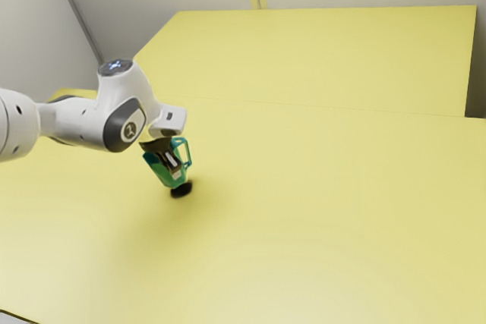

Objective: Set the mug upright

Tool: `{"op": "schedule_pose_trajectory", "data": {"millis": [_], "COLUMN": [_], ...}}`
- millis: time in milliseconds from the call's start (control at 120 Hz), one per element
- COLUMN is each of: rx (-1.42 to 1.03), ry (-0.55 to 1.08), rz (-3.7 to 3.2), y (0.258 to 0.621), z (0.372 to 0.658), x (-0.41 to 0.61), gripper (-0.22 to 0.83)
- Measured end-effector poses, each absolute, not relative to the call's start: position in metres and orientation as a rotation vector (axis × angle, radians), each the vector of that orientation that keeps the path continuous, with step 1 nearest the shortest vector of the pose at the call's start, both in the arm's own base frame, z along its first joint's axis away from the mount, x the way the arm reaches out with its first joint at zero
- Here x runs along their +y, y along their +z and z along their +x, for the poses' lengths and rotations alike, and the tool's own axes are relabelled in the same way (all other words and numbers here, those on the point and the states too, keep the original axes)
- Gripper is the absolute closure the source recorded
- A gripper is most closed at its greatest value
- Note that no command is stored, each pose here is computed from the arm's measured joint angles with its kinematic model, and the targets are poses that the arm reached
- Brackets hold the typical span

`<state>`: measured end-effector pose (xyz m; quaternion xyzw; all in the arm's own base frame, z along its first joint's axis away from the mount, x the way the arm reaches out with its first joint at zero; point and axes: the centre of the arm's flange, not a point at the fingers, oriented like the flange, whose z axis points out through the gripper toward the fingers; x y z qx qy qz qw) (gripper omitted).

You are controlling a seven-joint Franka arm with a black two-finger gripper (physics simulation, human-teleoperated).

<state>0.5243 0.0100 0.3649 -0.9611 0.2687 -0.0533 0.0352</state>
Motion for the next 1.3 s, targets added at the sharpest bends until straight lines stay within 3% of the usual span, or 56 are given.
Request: {"op": "schedule_pose_trajectory", "data": {"millis": [267, 867, 1300], "rx": [0.738, 0.609, 0.63], "ry": [-0.107, -0.111, -0.114], "rz": [-2.977, -2.992, -2.994], "y": [0.347, 0.334, 0.335], "z": [0.502, 0.504, 0.505], "x": [0.015, 0.019, 0.004], "gripper": [0.78, 0.77, 0.47]}}
